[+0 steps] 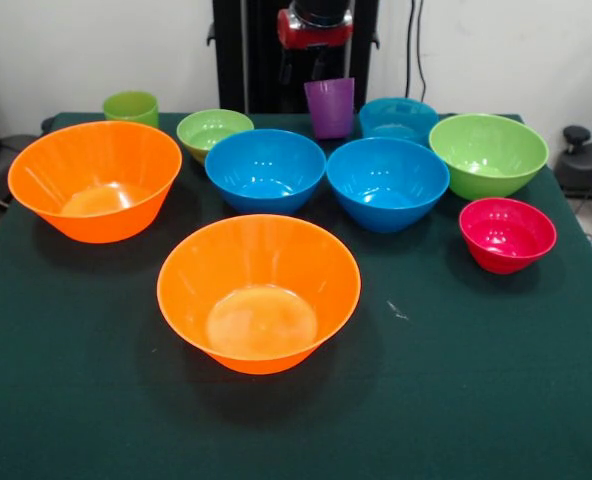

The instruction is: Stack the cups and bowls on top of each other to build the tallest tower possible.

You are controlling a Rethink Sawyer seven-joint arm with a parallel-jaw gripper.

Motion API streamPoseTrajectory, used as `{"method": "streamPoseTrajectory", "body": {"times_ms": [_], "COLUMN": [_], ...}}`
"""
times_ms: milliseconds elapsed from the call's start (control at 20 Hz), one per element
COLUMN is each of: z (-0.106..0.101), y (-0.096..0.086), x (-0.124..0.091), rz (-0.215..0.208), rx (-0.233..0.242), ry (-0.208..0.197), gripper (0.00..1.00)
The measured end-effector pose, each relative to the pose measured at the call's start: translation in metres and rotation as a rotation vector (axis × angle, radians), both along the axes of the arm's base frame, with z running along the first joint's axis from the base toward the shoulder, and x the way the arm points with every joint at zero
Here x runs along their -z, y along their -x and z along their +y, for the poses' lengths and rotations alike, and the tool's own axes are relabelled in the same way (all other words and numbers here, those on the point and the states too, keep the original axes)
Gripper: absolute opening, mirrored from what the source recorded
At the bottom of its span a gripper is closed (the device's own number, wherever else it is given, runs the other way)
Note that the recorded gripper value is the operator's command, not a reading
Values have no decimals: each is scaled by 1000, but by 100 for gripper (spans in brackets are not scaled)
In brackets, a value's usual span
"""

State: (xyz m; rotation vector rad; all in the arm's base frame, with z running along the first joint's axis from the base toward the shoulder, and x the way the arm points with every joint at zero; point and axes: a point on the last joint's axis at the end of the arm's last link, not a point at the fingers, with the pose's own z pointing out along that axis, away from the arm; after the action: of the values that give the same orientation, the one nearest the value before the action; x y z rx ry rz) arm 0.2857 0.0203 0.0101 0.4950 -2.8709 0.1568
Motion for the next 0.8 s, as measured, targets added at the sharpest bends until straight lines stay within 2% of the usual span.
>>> {"method": "streamPoseTrajectory", "body": {"times_ms": [500,600,800], "z": [-5,-5,-6], "y": [-1,-4,-19], "x": [-3,-5,-14], "rz": [-13,-23,-70], "rx": [5,4,13], "ry": [10,11,17], "gripper": [100,100,100]}}
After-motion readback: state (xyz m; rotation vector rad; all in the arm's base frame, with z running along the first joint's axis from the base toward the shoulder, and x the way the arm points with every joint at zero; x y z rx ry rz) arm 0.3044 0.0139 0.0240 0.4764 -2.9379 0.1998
